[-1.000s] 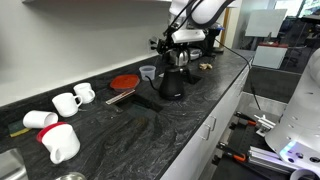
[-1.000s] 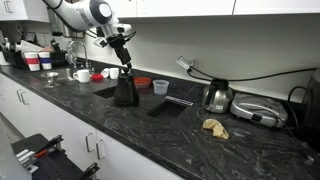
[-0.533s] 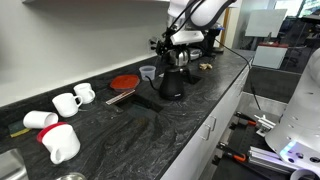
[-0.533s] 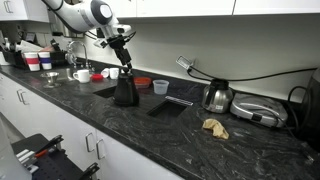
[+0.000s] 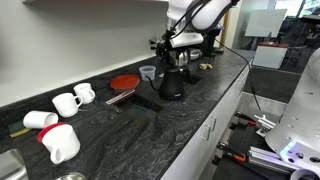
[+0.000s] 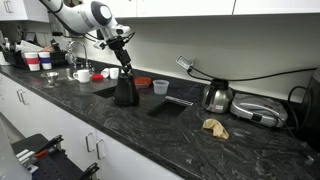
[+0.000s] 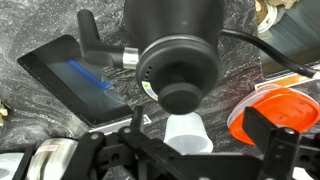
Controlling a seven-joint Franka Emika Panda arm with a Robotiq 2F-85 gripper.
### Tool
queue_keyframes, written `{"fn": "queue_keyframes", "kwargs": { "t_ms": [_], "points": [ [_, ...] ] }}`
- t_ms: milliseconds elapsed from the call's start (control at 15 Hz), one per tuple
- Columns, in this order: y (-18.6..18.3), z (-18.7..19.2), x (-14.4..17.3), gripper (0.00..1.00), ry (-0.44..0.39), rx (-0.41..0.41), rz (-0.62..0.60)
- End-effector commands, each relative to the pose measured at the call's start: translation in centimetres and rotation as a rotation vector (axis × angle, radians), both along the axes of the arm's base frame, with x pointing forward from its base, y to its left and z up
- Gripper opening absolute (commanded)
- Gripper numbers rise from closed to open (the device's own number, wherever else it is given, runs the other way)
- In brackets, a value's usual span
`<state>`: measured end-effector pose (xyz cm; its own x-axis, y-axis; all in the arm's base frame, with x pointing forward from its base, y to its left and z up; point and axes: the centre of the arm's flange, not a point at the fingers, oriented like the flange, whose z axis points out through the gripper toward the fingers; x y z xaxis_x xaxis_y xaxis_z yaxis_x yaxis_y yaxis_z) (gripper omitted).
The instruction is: Remove the lid of the kettle
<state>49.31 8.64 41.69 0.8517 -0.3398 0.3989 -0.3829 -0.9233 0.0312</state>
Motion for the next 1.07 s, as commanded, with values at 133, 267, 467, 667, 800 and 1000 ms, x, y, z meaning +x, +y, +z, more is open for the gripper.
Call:
{"fn": "queue_keyframes", "kwargs": {
  "t_ms": [133,267,467,667,800,1000],
  "points": [
    [0.29,-0.72,-0.39,1.00,-0.003,-0.035,-0.014],
    [0.27,-0.97,-0.53,1.00,0.006,-0.028,-0.019],
    [0.56,-1.13,-0.73,1.00,0.009,-0.027,-0.014],
    [0.58,-1.31,-0.80,1.00,0.014,-0.029,-0.015],
    [0.42,-1.40,-0.82,0.95,0.015,-0.028,-0.021],
    [0.30,-1.45,-0.80,0.69,0.010,-0.020,-0.037]
  ]
}}
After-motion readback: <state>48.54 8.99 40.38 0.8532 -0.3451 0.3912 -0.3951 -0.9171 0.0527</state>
